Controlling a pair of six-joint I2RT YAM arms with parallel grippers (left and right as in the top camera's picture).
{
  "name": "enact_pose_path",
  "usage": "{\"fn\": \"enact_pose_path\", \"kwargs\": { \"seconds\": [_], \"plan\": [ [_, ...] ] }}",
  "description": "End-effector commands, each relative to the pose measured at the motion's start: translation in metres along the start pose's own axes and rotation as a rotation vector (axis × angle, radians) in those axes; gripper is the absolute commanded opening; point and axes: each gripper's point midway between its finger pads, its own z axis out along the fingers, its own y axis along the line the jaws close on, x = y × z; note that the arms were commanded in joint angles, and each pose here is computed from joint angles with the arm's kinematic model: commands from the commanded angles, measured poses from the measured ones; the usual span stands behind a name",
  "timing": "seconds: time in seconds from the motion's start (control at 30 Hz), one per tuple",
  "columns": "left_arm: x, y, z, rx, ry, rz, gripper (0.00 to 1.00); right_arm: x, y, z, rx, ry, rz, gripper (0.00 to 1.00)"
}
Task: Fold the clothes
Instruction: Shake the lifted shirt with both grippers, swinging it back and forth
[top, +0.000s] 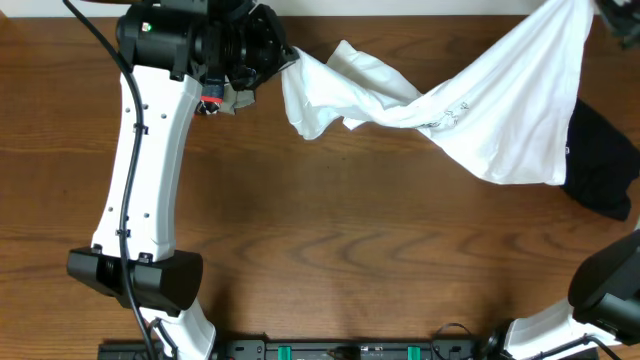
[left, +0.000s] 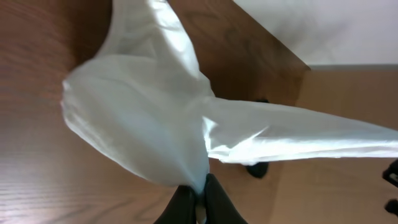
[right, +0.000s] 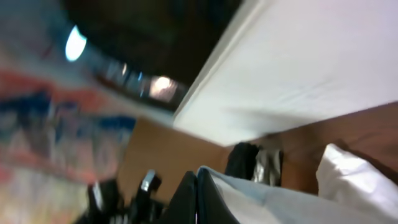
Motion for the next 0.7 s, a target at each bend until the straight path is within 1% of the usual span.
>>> {"fn": "enact_pose_path", "kwargs": {
  "seconds": [0.0, 0.13, 0.2, 0.27, 0.37, 0.43, 0.57, 0.67],
  "plan": [
    [-0.009, 0.002, -0.008, -0.035, -0.065, 0.036, 0.06, -0.021, -0.023, 0.017, 0.134, -0.209, 0.038, 0.02],
    [-0.02, 0.011, -0.01, -0.089, -0.128, 0.043, 0.06, -0.016, -0.083, 0.026, 0.422, -0.34, 0.079, 0.01],
    [-0.028, 0.017, -0.011, -0.127, -0.169, 0.045, 0.06, -0.006, -0.105, 0.028, 0.571, -0.353, 0.024, 0.01],
    [-0.036, 0.02, -0.013, -0.155, -0.21, 0.078, 0.06, 0.003, -0.123, 0.026, 0.731, -0.366, -0.057, 0.02],
    [-0.048, 0.021, -0.015, -0.181, -0.265, 0.123, 0.06, 0.014, -0.135, 0.024, 0.918, -0.35, -0.212, 0.02],
    [-0.059, 0.019, -0.017, -0.184, -0.313, 0.135, 0.06, 0.017, -0.135, 0.026, 0.956, -0.338, -0.267, 0.01],
    [-0.08, 0.0, -0.018, -0.116, -0.398, 0.171, 0.06, 0.011, -0.12, 0.031, 0.934, -0.347, -0.306, 0.02],
    [-0.097, -0.013, -0.025, -0.085, -0.484, 0.195, 0.06, -0.004, -0.092, 0.033, 0.904, -0.366, -0.391, 0.02]
  ]
}}
